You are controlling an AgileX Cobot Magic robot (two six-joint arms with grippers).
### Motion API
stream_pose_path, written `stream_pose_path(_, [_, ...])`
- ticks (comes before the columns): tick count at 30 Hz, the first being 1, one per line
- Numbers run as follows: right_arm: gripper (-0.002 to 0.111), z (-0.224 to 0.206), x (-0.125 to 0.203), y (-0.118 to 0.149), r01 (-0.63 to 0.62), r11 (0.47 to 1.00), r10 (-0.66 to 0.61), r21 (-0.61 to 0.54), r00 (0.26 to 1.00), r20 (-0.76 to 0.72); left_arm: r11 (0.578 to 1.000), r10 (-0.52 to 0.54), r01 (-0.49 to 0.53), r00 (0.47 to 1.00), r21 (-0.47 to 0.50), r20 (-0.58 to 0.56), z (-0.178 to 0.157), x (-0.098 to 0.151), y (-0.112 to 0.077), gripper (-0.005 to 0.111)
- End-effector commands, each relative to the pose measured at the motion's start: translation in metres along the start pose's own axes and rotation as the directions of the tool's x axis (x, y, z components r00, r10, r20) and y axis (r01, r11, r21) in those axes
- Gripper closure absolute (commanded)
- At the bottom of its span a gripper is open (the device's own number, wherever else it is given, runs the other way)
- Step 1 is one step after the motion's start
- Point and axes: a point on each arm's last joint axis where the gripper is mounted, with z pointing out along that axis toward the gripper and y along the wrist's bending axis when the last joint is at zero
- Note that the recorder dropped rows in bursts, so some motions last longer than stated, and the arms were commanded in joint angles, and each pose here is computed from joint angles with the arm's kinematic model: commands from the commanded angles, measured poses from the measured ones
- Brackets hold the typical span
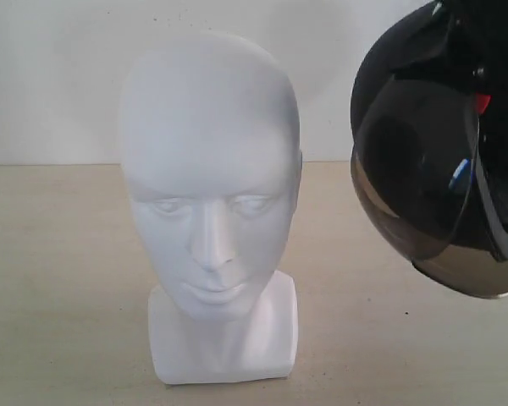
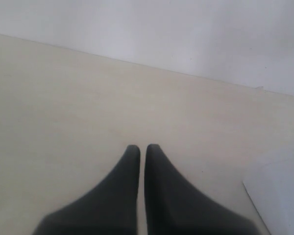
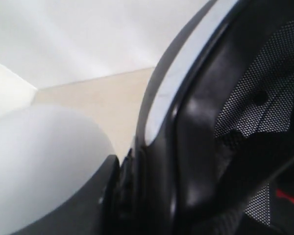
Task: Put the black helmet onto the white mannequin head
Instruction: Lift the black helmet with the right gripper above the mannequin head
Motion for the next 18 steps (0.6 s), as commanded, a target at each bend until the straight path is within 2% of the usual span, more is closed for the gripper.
stream_pose_path(1, [0.108, -0.014, -0.028, 0.003, -0.083, 0.996, 0.076, 0.017, 0.965, 0.252, 1.000, 0.000, 0.000, 1.000, 0.000, 0.004, 0.000, 0.001, 0.000, 0.102])
stream_pose_path(3, [0.108, -0.017, -0.035, 0.001, -0.143, 0.990, 0.129, 0.017, 0.932, 0.340, 1.000, 0.000, 0.000, 1.000, 0.000, 0.004, 0.000, 0.001, 0.000, 0.102])
stream_pose_path(5, [0.108, -0.019, -0.043, 0.003, -0.213, 0.976, 0.207, -0.034, 0.880, 0.427, 1.000, 0.000, 0.000, 1.000, 0.000, 0.004, 0.000, 0.001, 0.000, 0.102])
stream_pose_path(7, [0.108, -0.023, -0.050, 0.009, -0.321, 0.934, 0.354, -0.154, 0.788, 0.504, 1.000, 0.000, 0.000, 1.000, 0.000, 0.004, 0.000, 0.001, 0.000, 0.102])
stream_pose_path(9, [0.108, -0.024, -0.056, 0.014, -0.369, 0.889, 0.458, -0.272, 0.702, 0.545, 1.000, 0.000, 0.000, 1.000, 0.000, 0.004, 0.000, 0.001, 0.000, 0.102])
stream_pose_path(12, [0.108, -0.028, -0.060, 0.019, -0.373, 0.851, 0.524, -0.369, 0.649, 0.552, 1.000, 0.000, 0.000, 1.000, 0.000, 0.004, 0.000, 0.001, 0.000, 0.102])
stream_pose_path(13, [0.108, -0.029, -0.063, 0.023, -0.373, 0.810, 0.581, -0.453, 0.620, 0.527, 1.000, 0.000, 0.000, 1.000, 0.000, 0.004, 0.000, 0.001, 0.000, 0.102])
stream_pose_path(14, [0.108, -0.027, -0.063, 0.025, -0.360, 0.801, 0.588, -0.477, 0.624, 0.516, 1.000, 0.000, 0.000, 1.000, 0.000, 0.004, 0.000, 0.001, 0.000, 0.102])
stream_pose_path(15, [0.108, -0.025, -0.065, 0.029, -0.357, 0.748, 0.639, -0.560, 0.614, 0.463, 1.000, 0.000, 0.000, 1.000, 0.000, 0.004, 0.000, 0.001, 0.000, 0.102])
stream_pose_path(18, [0.108, -0.020, -0.066, 0.030, -0.382, 0.680, 0.701, -0.626, 0.591, 0.400, 1.000, 0.000, 0.000, 1.000, 0.000, 0.004, 0.000, 0.001, 0.000, 0.102])
